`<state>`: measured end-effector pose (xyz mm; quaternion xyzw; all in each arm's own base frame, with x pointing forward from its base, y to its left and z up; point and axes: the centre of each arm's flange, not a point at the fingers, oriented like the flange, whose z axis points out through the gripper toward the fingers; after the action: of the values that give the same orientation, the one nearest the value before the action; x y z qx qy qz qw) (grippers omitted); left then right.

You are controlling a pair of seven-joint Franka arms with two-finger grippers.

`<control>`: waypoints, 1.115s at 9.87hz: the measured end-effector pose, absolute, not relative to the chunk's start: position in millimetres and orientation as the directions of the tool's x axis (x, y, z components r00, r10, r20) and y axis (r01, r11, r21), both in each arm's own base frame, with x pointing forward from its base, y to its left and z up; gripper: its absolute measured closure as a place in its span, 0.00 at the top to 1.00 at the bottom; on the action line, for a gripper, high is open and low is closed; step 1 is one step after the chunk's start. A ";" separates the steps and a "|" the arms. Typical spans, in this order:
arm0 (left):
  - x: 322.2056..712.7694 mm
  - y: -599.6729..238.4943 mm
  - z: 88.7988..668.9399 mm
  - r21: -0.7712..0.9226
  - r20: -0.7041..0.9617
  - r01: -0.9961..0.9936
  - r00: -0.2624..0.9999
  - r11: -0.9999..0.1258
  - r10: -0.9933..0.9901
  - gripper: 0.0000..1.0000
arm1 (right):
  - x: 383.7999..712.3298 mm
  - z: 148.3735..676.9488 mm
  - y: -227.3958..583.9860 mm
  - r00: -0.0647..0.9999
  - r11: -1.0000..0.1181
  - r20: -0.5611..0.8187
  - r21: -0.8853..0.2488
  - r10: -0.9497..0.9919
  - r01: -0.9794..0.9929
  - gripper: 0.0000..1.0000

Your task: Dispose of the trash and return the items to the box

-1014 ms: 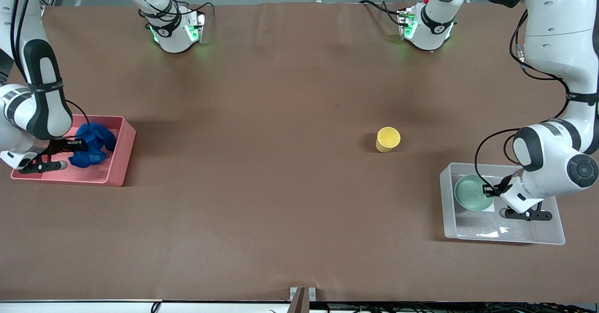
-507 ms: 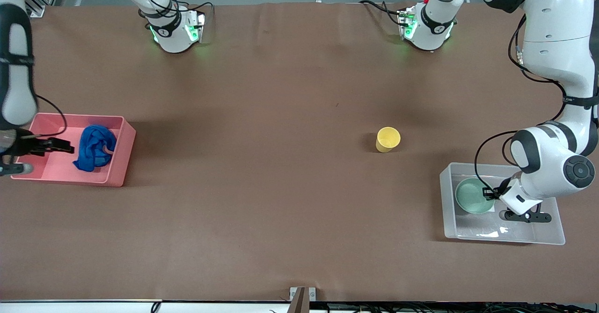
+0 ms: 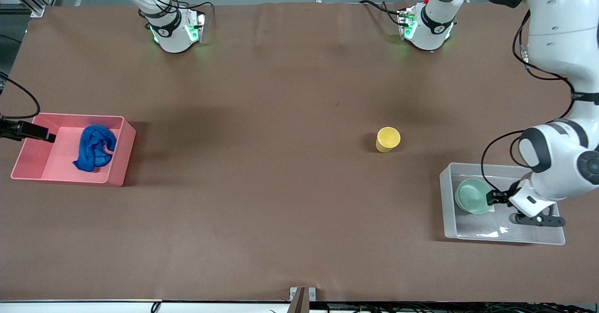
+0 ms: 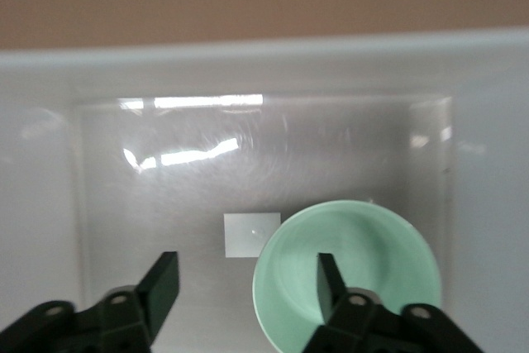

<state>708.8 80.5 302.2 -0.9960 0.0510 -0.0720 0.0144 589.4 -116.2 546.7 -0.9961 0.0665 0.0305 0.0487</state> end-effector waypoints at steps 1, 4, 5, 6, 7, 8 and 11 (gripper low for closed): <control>706.6 70.4 348.1 -0.028 0.176 -0.100 0.979 -0.995 -0.103 0.95 | 580.9 571.2 -91.5 0.987 -0.984 -0.054 -0.091 -0.150 -0.154 1.00; 662.1 16.4 481.8 0.030 0.133 -0.079 0.988 -0.996 -0.075 1.00 | 546.8 632.7 -47.8 0.982 -0.978 -0.012 -0.081 -0.190 -0.190 1.00; 640.0 1.0 523.3 0.019 0.125 -0.078 0.989 -0.997 -0.075 1.00 | 542.0 641.6 -54.6 0.979 -0.976 0.004 -0.083 -0.202 -0.201 1.00; 617.2 -9.4 559.9 0.017 0.124 -0.061 0.991 -0.998 -0.059 1.00 | 541.8 649.3 -64.1 0.977 -0.974 0.021 -0.081 -0.214 -0.212 1.00; 593.0 -18.3 590.3 0.021 0.115 -0.050 0.992 -0.998 -0.048 1.00 | 544.1 655.3 -70.9 0.977 -0.974 0.024 -0.076 -0.214 -0.212 1.00; 569.7 -31.0 612.6 0.027 0.111 -0.044 0.993 -0.999 -0.040 1.00 | 547.5 656.6 -74.6 0.979 -0.976 0.015 -0.073 -0.205 -0.203 1.00; 517.8 -65.6 625.7 0.022 0.104 -0.058 0.993 -0.998 -0.055 1.00 | 554.8 652.8 -76.6 0.982 -0.980 0.007 -0.064 -0.188 -0.187 1.00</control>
<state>517.8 -65.6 625.7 -0.9982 0.0284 -0.0515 -0.0126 554.8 -76.6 652.8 -0.9951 0.0941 -0.0066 0.0314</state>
